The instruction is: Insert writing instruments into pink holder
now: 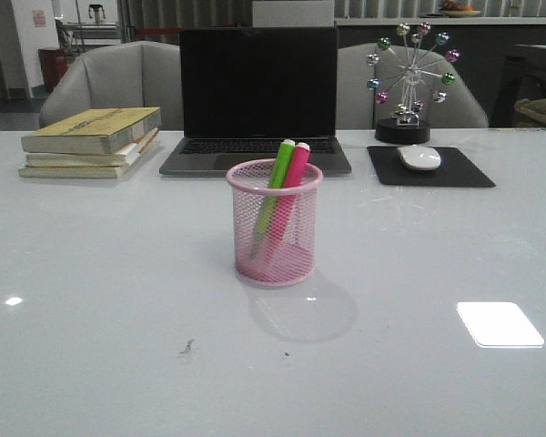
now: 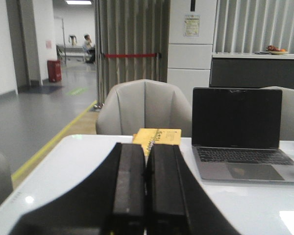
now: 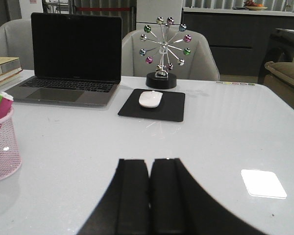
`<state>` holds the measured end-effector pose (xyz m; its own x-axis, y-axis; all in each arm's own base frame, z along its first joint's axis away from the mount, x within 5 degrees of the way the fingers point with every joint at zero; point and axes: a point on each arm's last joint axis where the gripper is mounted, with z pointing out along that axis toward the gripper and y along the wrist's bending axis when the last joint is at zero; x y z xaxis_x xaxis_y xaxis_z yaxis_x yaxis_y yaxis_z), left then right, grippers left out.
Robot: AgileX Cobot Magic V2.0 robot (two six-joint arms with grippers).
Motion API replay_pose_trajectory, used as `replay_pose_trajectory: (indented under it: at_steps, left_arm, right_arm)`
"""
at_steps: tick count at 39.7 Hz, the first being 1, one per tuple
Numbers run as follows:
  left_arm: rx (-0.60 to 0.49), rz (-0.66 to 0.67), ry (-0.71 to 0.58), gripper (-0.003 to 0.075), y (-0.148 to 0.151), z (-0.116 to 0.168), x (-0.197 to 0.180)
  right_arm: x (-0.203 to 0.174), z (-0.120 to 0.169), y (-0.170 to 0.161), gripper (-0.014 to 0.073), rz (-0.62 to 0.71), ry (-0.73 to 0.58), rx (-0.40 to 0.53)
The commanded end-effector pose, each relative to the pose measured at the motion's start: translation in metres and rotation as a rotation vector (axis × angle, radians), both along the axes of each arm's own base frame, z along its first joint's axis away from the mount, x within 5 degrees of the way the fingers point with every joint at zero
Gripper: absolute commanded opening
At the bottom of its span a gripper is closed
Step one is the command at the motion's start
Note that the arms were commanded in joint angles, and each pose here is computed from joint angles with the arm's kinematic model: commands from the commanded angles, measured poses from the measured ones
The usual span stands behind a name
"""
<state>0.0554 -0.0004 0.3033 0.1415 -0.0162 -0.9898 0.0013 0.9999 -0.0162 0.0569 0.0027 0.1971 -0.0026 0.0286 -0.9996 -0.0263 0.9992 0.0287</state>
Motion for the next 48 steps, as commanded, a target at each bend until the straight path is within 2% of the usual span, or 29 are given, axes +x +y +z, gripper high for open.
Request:
replay_pose_trajectory:
  at_steps: [1, 8, 23, 29, 48]
  left_arm:
    - [0.034, 0.021, -0.129, 0.0097, 0.001, 0.004, -0.013]
    - [0.029, 0.020, -0.149, 0.0097, 0.001, -0.023, -0.021]
    - [0.021, 0.017, 0.003, 0.0092, 0.001, -0.074, -0.005]
    - [0.020, 0.020, 0.026, 0.0092, 0.001, -0.091, -0.001]
    - [0.011, 0.017, 0.049, 0.0092, 0.001, -0.092, -0.001]
  right_arm:
    - [0.000, 0.006, -0.003, 0.0057, -0.034, -0.074, 0.002]
    - [0.000, 0.006, -0.003, 0.0057, -0.034, -0.074, 0.002]
    - [0.000, 0.006, -0.003, 0.0057, -0.032, -0.068, 0.002]
    - [0.000, 0.006, -0.003, 0.0057, -0.032, -0.068, 0.002]
    - [0.000, 0.006, -0.003, 0.0057, -0.032, -0.068, 0.002]
